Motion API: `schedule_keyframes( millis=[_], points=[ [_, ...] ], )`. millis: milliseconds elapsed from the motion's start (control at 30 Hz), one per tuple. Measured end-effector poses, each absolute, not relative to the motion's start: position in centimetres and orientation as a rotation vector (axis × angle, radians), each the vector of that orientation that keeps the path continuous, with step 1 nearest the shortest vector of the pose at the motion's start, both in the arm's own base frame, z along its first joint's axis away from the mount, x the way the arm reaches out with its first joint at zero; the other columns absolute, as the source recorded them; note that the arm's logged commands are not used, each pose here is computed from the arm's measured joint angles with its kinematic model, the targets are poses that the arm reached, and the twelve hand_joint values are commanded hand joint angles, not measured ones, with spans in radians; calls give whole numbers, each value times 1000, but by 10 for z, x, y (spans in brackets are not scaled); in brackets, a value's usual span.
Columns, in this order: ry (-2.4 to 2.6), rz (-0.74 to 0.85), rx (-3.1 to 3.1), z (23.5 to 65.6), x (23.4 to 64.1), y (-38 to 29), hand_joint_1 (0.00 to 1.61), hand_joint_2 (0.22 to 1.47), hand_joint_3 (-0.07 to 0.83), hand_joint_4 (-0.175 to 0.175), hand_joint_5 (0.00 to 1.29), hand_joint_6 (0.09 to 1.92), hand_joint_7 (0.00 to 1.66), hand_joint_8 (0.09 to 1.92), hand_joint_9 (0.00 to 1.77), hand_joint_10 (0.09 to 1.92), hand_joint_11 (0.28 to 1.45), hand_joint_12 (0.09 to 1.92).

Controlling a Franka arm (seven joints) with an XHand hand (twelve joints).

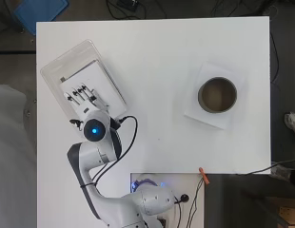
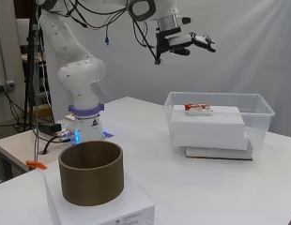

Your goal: Teleoperate dual arm-hand system to remove items from a box

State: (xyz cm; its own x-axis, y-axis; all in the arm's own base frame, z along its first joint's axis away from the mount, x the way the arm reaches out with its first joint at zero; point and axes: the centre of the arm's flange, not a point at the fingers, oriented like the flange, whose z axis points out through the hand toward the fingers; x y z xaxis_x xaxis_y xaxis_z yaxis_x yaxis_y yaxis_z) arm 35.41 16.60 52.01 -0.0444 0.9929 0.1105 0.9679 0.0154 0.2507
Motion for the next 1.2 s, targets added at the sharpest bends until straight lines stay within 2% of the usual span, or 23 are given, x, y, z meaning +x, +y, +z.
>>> schedule_keyframes(
  millis=[100,233,367,600,800,933,1200],
  points=[
    [2176,216,2291,488,365,179,172,906,-8,3,260,87,369,87,478,87,505,87],
    [2164,-168,2314,424,402,188,203,919,0,2,308,87,394,87,486,87,512,87],
    [2184,-392,2322,367,439,195,202,924,2,-9,311,87,412,87,500,87,525,87],
    [2130,-490,2211,354,458,197,187,925,1,-29,239,87,357,87,478,87,524,87],
    [2287,-363,2014,394,422,255,182,893,-9,-46,76,87,199,87,354,87,470,87],
    [2204,-347,2034,415,426,237,176,865,-14,-46,13,87,122,87,310,87,456,87],
    [1984,-582,2163,363,461,168,211,851,-9,-52,11,87,108,87,300,87,451,87]
  ],
)
